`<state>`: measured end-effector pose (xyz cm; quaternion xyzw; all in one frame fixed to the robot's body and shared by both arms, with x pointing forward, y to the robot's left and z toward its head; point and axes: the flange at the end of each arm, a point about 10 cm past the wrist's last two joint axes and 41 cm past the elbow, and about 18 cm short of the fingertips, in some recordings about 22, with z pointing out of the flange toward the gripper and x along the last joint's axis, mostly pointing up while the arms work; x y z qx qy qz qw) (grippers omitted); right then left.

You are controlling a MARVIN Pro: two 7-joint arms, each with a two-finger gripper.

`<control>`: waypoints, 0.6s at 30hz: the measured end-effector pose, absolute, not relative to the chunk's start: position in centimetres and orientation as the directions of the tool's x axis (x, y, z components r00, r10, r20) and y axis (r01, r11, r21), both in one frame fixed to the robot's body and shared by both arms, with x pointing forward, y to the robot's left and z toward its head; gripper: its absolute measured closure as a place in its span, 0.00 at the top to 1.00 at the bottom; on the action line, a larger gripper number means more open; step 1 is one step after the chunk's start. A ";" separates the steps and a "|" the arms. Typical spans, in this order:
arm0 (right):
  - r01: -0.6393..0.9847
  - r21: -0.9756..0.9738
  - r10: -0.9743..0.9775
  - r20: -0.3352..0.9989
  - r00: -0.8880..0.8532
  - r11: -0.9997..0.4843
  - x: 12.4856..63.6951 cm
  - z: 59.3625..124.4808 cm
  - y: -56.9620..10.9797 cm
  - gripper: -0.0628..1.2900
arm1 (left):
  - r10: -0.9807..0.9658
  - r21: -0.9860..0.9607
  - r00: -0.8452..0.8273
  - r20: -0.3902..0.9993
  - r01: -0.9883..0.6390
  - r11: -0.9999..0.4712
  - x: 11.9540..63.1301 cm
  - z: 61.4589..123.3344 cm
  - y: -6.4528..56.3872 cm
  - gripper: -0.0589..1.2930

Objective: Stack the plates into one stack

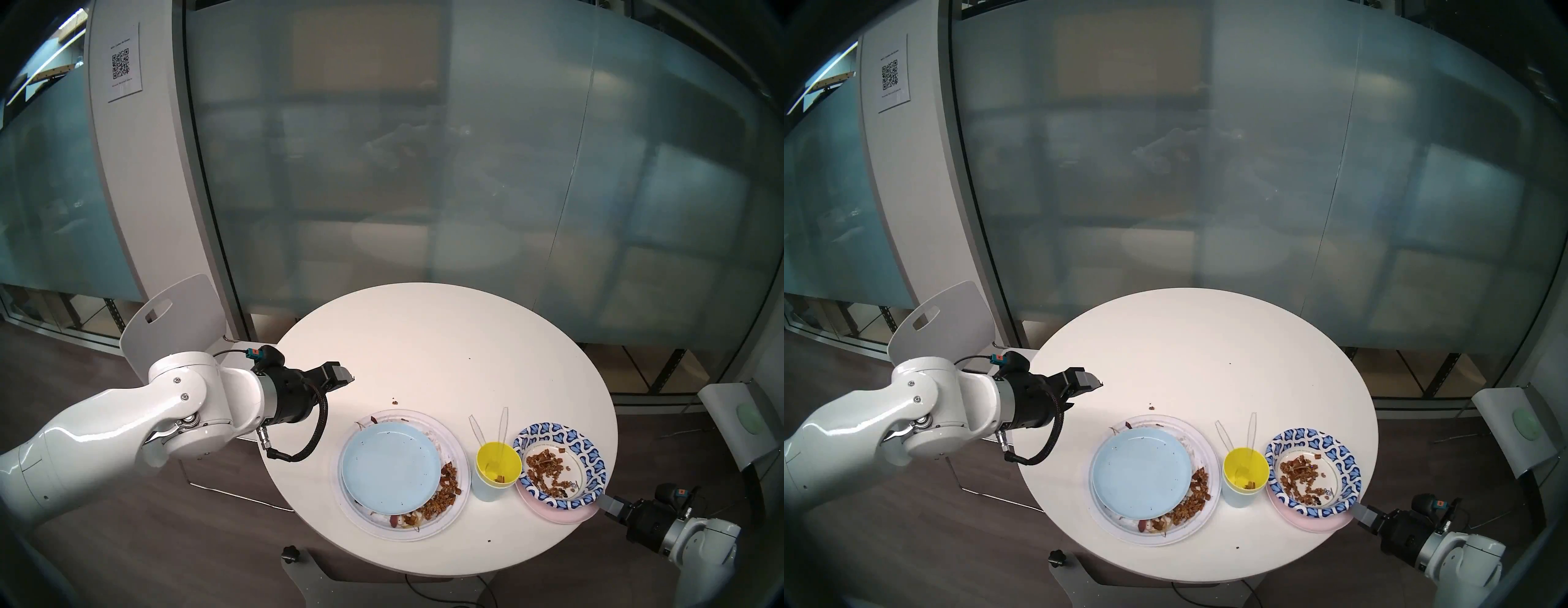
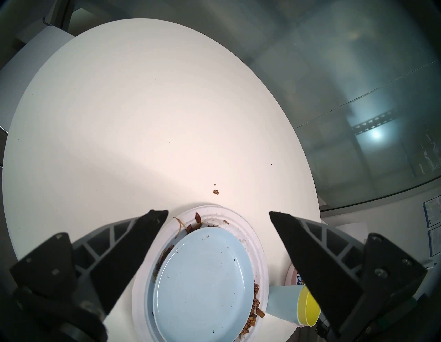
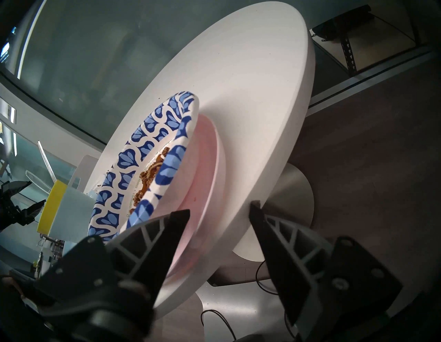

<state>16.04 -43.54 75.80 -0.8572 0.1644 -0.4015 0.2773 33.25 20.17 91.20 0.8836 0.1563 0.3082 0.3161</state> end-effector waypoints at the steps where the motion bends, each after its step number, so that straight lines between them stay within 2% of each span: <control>1: -0.060 -0.607 -0.504 0.597 0.624 -0.793 16.0 75.8 -43.6 0.56 | 0.471 0.655 0.761 0.446 0.081 -0.751 33.2 91.2 20.2 0.94; 4: -0.062 -0.599 -0.498 0.599 0.627 -0.798 16.1 75.8 -43.8 0.44 | 0.471 0.655 0.761 0.446 0.081 -0.751 33.2 91.2 20.2 0.94; 8: -0.063 -0.596 -0.495 0.598 0.630 -0.801 16.1 75.8 -44.0 0.40 | 0.471 0.655 0.761 0.446 0.081 -0.751 33.2 91.2 20.2 0.94; 15: -0.059 -0.596 -0.493 0.599 0.631 -0.801 16.0 76.2 -44.2 0.40 | 0.471 0.655 0.761 0.446 0.081 -0.751 33.2 91.2 20.2 0.94; 18: -0.058 -0.594 -0.491 0.601 0.631 -0.802 15.9 76.5 -44.5 0.36 | 0.471 0.655 0.761 0.446 0.081 -0.751 33.2 91.2 20.2 0.94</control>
